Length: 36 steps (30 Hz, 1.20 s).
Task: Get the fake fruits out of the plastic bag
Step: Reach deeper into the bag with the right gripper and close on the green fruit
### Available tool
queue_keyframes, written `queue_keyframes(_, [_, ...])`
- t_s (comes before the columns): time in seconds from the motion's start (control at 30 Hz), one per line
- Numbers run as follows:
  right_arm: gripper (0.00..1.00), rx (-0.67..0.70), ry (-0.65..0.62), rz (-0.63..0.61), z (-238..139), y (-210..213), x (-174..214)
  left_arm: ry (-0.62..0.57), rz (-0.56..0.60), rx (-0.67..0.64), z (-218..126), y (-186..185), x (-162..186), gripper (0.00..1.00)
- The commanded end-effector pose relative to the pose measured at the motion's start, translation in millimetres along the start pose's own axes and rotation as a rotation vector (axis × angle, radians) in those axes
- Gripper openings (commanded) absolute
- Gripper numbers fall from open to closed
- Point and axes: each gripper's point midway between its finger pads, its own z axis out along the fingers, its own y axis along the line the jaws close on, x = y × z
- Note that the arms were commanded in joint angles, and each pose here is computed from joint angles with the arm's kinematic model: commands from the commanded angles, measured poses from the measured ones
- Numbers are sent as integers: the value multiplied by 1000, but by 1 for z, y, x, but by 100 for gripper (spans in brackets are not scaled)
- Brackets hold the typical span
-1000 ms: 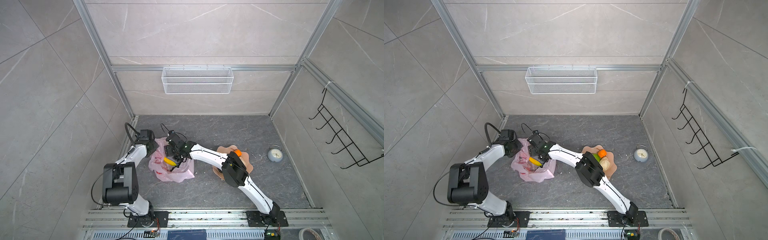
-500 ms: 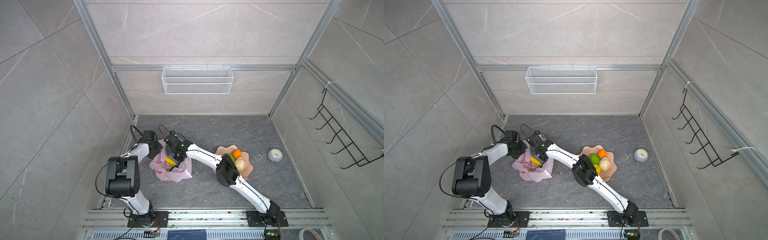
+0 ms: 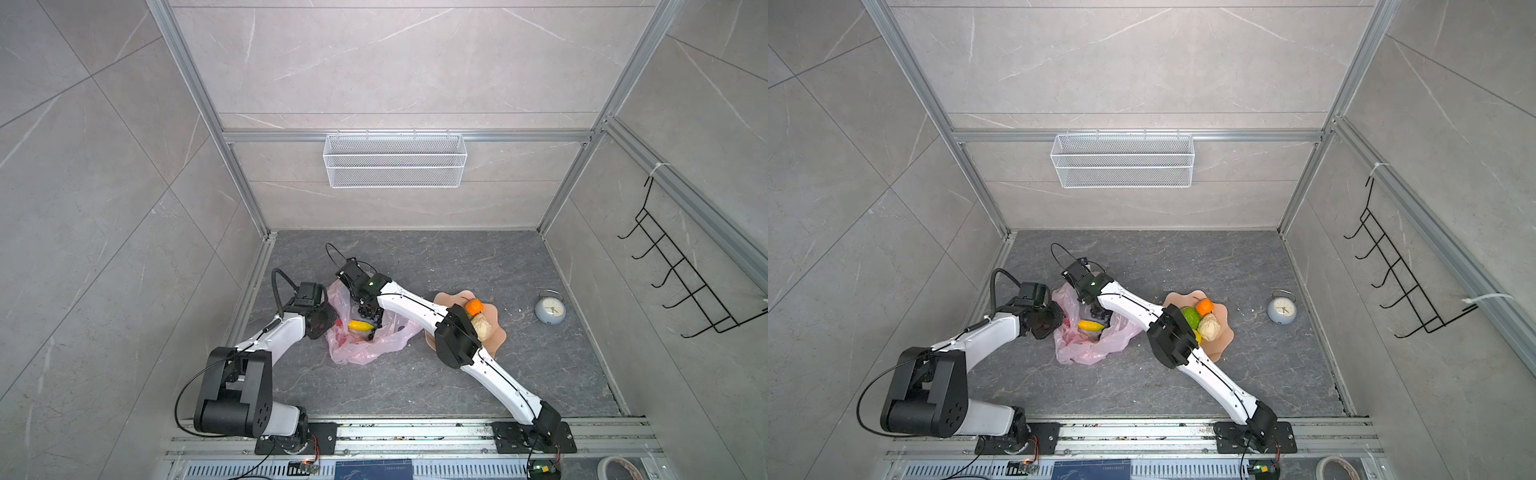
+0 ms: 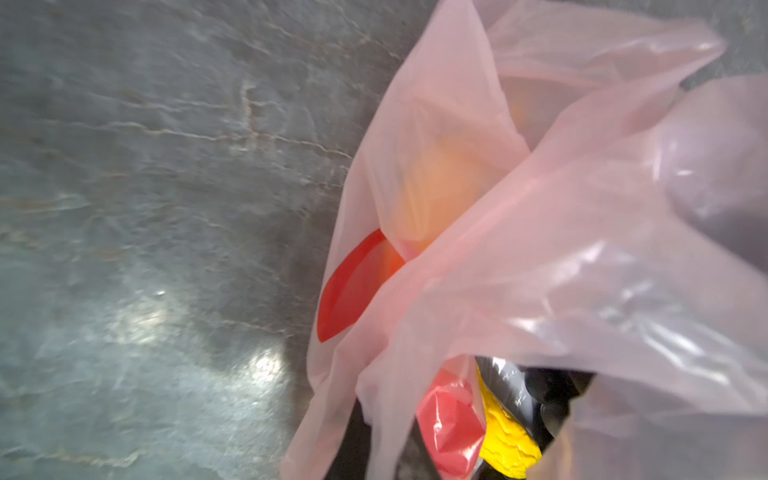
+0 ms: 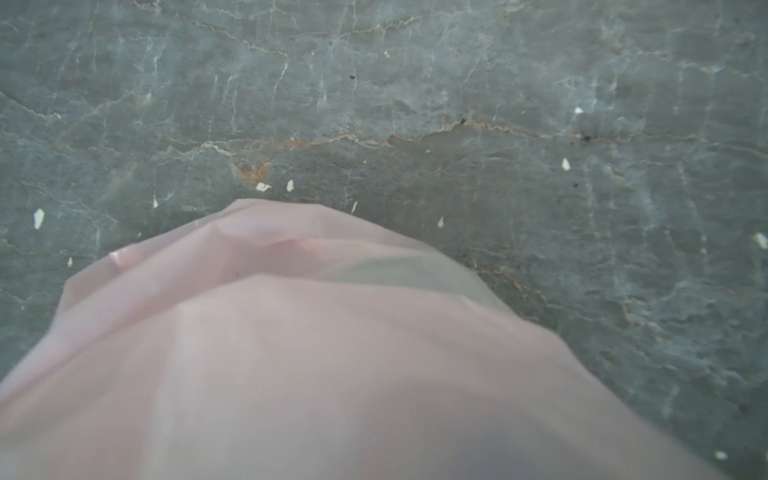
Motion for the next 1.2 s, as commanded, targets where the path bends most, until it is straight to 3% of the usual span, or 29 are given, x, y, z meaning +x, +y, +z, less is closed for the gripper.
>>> queue_keyframes(0.0, [60,-30,-4,-36,-20,9,-4,-75,-16,-17,-11,3,-15,3])
queue_keyframes(0.47, [53,-193,-52,-62,-86,39,-5,-132,-25,-14,-18,-1,-35,1])
queue_keyframes(1.17, [54,-216,-38,-67,-140,19,45,-215,-14,7,-45,-16,-60,0])
